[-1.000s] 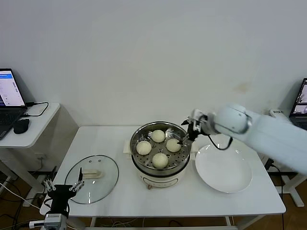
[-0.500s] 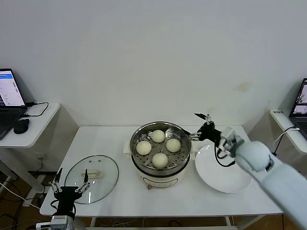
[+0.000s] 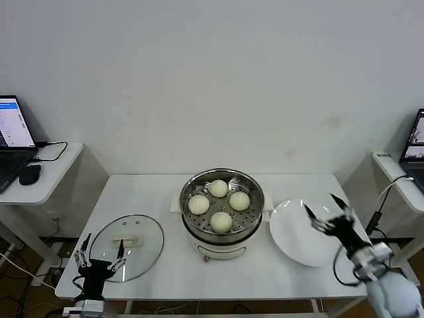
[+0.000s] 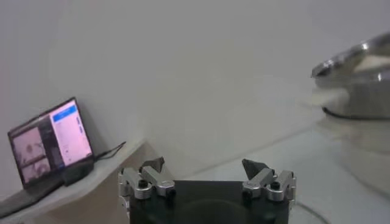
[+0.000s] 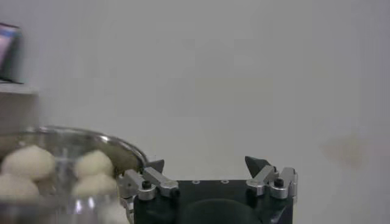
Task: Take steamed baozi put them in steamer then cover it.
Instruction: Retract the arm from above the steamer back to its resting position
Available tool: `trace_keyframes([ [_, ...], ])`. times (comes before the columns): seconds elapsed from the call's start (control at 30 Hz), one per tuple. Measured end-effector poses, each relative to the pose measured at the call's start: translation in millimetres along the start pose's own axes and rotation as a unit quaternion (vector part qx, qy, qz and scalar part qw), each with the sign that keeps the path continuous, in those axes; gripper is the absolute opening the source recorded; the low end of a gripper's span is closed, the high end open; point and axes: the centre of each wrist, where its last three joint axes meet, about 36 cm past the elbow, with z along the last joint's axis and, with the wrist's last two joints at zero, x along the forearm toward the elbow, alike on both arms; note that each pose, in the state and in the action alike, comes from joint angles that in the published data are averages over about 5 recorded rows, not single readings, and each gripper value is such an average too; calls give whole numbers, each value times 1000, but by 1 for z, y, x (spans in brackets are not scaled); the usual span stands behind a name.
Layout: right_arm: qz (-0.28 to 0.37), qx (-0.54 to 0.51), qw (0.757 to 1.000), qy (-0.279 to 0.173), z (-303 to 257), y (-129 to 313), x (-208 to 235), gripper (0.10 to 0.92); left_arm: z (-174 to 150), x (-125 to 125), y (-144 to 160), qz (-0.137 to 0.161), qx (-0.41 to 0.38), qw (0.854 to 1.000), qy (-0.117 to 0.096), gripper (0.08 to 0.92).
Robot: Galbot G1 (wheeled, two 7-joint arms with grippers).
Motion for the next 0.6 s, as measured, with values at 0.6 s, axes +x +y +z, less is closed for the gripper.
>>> trace_keyframes([
  [0.6,113,-20,991,64,54,11,89,823,59,-33,18,86,-389,915,-57,823],
])
